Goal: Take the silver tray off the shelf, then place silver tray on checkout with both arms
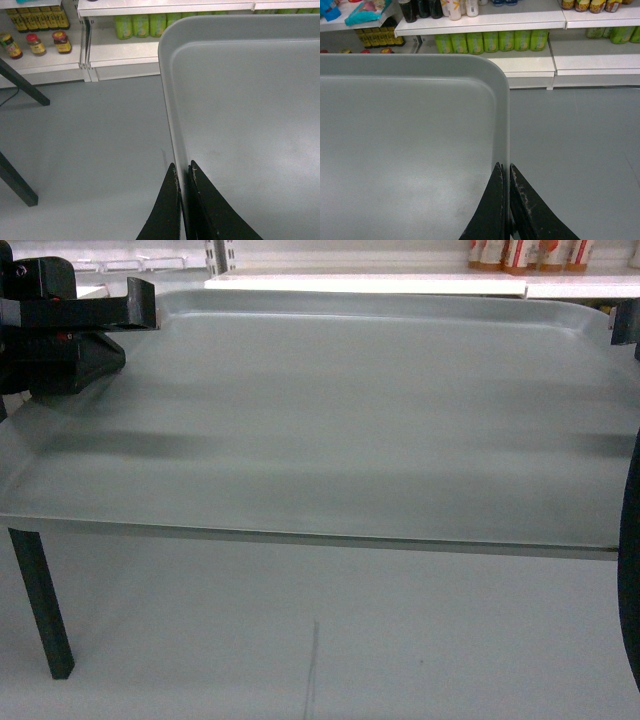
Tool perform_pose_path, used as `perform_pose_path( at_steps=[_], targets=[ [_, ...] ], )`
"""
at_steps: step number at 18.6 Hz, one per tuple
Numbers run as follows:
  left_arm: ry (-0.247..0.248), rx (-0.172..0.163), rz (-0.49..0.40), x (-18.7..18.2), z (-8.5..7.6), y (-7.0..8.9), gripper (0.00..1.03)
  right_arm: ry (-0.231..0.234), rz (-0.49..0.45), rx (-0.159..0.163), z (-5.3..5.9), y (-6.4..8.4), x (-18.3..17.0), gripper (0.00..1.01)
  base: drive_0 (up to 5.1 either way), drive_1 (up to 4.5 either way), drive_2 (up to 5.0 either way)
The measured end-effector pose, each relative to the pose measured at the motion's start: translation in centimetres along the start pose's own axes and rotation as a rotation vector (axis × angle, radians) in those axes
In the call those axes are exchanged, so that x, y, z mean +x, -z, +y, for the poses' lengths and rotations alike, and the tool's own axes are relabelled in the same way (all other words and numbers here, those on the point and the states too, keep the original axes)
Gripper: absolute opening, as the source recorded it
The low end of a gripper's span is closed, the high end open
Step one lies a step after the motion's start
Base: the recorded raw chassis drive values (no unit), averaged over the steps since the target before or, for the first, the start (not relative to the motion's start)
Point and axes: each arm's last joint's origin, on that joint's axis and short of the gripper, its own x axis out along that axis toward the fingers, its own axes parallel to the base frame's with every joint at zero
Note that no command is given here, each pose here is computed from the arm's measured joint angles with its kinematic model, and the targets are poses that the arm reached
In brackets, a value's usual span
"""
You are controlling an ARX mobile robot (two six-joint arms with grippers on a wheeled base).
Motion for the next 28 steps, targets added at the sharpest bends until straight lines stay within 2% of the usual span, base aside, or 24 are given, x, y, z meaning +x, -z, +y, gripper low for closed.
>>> perform_pose_path(
  at_steps=[15,28],
  targets=[
    [0.001,0.0,-0.002,0.04,-0.01,-0.01,0.03,0.0,-0.005,0.0,0.0,-0.05,-0.01,0.02,0.1,-4.18,4.4],
    [0.001,0.0,-0.008,-0.14,0.0,-0.18,0.03,0.0,-0.006,0.0,0.0,-0.13,-0.13,0.02,0.0,0.0,0.0]
  ],
)
